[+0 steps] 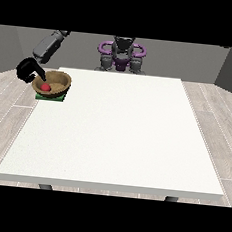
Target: Pick the cup and pour the ball into the bowl, then pick the bowl and place it on the pad
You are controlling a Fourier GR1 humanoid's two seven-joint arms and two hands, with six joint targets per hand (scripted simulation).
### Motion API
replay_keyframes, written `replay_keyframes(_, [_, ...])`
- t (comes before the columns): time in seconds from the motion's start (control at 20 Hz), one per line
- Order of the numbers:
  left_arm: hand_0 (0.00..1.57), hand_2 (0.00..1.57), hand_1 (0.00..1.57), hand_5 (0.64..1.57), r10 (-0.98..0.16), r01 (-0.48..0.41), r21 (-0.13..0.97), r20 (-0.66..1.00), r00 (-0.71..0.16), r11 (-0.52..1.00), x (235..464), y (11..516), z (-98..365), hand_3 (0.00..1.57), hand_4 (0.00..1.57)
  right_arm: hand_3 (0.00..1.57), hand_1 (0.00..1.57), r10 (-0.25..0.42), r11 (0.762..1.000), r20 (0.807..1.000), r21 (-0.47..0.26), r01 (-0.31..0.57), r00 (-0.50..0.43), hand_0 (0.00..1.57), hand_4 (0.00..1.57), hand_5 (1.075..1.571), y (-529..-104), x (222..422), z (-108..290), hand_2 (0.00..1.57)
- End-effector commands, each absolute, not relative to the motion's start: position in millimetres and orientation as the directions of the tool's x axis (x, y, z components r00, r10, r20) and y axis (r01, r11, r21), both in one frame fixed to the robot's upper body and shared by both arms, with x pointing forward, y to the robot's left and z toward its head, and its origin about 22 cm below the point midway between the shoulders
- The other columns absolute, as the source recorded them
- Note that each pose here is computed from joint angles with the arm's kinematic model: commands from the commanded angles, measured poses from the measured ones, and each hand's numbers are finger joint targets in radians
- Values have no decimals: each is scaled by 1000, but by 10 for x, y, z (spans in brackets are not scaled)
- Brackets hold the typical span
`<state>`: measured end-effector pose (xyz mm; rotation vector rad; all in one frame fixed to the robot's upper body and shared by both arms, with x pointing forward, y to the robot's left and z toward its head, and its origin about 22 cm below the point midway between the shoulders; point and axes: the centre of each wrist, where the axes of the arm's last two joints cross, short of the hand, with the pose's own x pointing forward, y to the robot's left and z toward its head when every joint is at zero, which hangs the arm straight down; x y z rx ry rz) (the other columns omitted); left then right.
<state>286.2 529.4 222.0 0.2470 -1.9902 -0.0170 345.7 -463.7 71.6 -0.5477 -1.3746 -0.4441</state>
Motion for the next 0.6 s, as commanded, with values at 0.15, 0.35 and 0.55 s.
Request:
replay_keyframes(0.15, [0,0,0,1568,-185,-166,130,905,-383,978,2947,5222,2355,0,1205,0,0,125,850,957,-239,469,261,0,0,1435,-4333,3639,655,0])
replay_keyframes(0.35, [0,0,0,1569,-160,-104,131,925,-344,986,3046,4912,2167,0,1190,0,0,107,842,936,-265,470,336,0,0,1407,-4495,3459,433,0])
replay_keyframes(0.55, [0,0,0,1569,-166,-149,132,955,-246,980,3100,4854,1761,0,1190,0,0,166,858,928,-302,415,332,0,200,1375,-4740,3569,1177,0])
